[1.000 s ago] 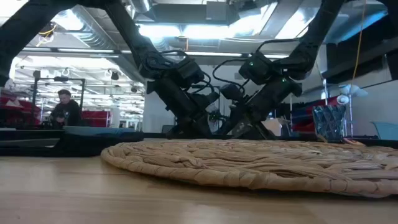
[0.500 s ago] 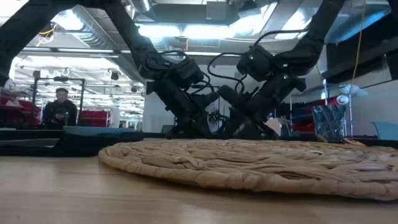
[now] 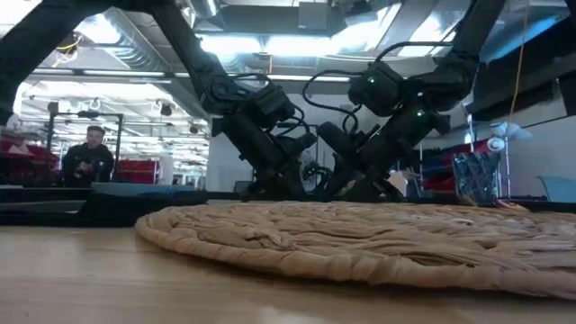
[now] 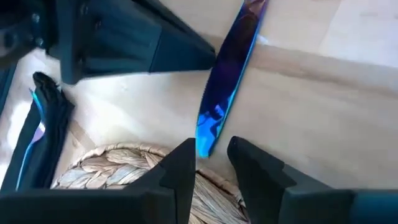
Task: Set table place
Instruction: Put the blue table knife on top of the brown placemat
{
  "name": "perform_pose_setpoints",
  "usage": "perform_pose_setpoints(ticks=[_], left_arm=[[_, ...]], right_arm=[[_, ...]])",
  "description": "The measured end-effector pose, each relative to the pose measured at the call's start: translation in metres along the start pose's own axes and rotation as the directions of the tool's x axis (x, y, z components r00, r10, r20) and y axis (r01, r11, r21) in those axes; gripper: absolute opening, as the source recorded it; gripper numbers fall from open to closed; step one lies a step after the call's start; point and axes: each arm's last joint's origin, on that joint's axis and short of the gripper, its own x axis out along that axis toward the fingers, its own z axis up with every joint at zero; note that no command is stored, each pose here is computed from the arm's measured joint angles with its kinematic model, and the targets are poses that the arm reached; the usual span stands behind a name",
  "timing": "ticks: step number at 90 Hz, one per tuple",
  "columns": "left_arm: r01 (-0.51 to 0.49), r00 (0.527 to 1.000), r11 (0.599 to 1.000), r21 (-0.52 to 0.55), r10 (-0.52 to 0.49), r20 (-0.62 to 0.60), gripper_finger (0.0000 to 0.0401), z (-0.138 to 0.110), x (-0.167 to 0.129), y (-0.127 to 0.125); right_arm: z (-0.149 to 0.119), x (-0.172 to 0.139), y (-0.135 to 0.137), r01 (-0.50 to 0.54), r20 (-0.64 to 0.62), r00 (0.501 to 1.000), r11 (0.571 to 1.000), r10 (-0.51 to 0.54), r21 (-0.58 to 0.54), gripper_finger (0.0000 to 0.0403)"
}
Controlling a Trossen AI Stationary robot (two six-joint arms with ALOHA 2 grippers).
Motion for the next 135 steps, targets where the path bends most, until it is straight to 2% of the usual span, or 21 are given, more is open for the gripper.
perform_pose_setpoints(ticks=[20, 40, 62, 78, 99, 115, 135], left_arm=[[0.006, 0.999, 0.997, 0.074, -0.003, -0.039, 0.0000, -0.003, 0.000, 0.001], [0.062, 0.996, 0.998, 0.033, -0.060, -0.067, 0.0000, -0.003, -0.001, -0.001], [0.131, 0.988, 0.987, 0.089, -0.122, -0.096, 0.0000, -0.017, 0.005, -0.025], [0.101, 0.992, 0.987, 0.123, -0.091, -0.082, 0.0000, -0.024, 0.008, -0.034], [0.066, 0.997, 0.992, 0.105, -0.061, -0.054, 0.0000, -0.018, 0.006, -0.026], [0.082, 0.996, 0.993, 0.080, -0.080, -0.034, 0.0000, -0.014, 0.006, -0.025], [0.092, 0.996, 0.993, 0.068, -0.093, 0.010, 0.0000, -0.011, 0.006, -0.028]], right_arm=[[0.011, -0.001, -0.006, -0.037, -0.045, 0.998, 0.999, 0.038, 0.024, 0.0099], [0.020, -0.002, -0.012, -0.052, -0.062, 0.997, 0.998, 0.055, 0.045, 0.0099], [0.020, -0.002, -0.012, -0.058, -0.071, 0.996, 0.998, 0.061, 0.037, 0.0099], [0.021, -0.006, -0.011, -0.063, -0.076, 0.995, 0.998, 0.064, 0.018, 0.0099], [0.035, -0.018, -0.017, -0.054, -0.065, 0.996, 0.998, 0.056, 0.028, 0.0099], [0.048, -0.021, -0.027, -0.061, -0.059, 0.996, 0.996, 0.064, 0.062, 0.0099], [0.052, -0.022, -0.029, -0.065, -0.041, 0.997, 0.997, 0.067, 0.052, 0.0099]])
